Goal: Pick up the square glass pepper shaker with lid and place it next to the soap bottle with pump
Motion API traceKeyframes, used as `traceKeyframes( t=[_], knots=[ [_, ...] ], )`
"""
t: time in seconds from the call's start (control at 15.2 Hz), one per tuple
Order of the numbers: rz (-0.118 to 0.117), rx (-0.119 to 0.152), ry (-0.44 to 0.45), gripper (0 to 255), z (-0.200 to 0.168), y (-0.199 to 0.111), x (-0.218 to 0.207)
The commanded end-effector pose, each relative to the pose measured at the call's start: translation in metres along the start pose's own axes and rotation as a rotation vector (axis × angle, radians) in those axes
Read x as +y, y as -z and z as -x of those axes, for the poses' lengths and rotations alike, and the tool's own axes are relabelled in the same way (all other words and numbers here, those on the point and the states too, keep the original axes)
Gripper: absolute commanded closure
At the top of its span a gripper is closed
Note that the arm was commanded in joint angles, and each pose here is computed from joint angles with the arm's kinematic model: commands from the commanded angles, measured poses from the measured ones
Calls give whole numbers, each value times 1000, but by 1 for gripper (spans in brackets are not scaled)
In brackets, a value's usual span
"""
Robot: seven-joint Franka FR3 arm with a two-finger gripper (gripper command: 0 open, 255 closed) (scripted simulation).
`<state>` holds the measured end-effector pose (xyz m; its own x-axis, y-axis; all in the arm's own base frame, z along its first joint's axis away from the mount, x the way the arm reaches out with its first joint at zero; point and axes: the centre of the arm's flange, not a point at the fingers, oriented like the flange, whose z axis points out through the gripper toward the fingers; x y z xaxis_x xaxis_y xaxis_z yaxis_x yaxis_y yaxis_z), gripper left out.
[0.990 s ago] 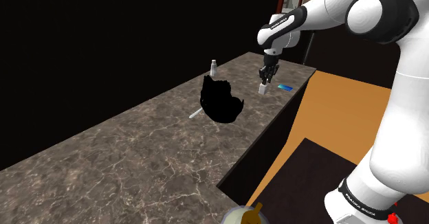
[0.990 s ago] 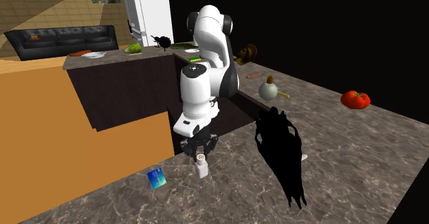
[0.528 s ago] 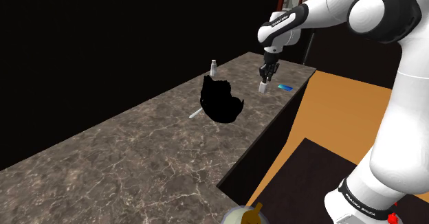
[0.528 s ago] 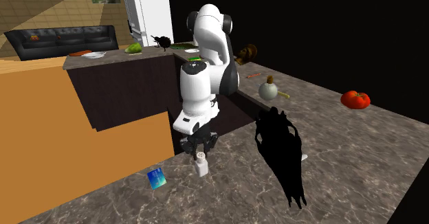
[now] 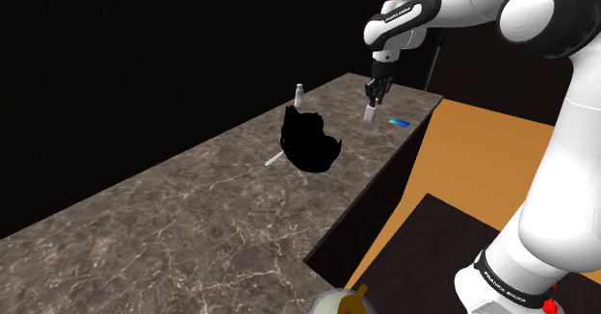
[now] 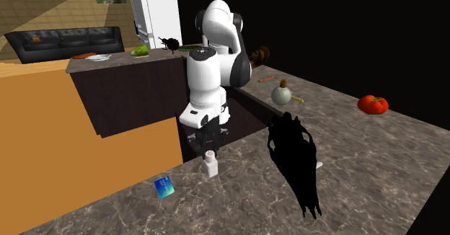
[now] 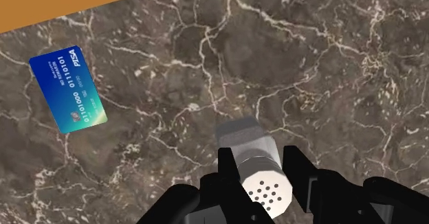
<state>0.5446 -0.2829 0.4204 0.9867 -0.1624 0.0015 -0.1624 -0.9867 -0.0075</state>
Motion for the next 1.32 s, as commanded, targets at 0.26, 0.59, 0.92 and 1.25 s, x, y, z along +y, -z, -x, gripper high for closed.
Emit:
traceKeyframes(
  t=[0.26, 0.59, 0.92, 1.25],
  knots=[
    [0, -1, 0, 255, 1, 31, -1],
    [0, -1, 0, 255, 1, 58, -1],
    [0, -1, 0, 255, 0, 84, -1],
    [0, -1, 0, 255, 0, 110, -1]
  ],
)
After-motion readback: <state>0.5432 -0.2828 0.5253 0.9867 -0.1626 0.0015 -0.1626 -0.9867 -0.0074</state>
